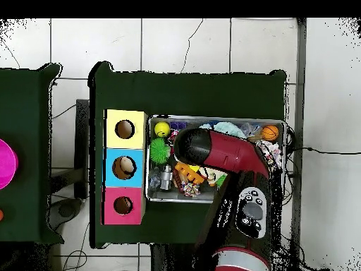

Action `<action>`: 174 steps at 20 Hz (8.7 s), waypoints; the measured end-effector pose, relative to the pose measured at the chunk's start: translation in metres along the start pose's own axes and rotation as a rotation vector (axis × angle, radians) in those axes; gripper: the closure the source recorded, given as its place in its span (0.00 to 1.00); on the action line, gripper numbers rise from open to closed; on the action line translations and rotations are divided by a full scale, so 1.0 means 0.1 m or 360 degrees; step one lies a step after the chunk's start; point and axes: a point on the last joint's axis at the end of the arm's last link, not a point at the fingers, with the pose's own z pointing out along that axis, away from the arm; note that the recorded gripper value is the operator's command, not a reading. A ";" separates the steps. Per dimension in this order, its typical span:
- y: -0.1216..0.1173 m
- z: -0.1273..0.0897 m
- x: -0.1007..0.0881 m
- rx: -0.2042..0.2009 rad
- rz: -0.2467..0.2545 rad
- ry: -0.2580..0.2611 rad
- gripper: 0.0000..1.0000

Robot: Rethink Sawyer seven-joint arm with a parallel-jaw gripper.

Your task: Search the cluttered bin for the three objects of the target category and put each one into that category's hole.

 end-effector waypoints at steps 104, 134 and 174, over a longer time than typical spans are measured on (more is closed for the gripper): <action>1.05 0.54 0.06 0.0022 0.0284 0.0078 0.00; 1.05 0.60 -0.04 -0.0002 0.0334 0.0075 1.00; 0.34 0.74 0.17 -0.0019 0.0366 0.0085 1.00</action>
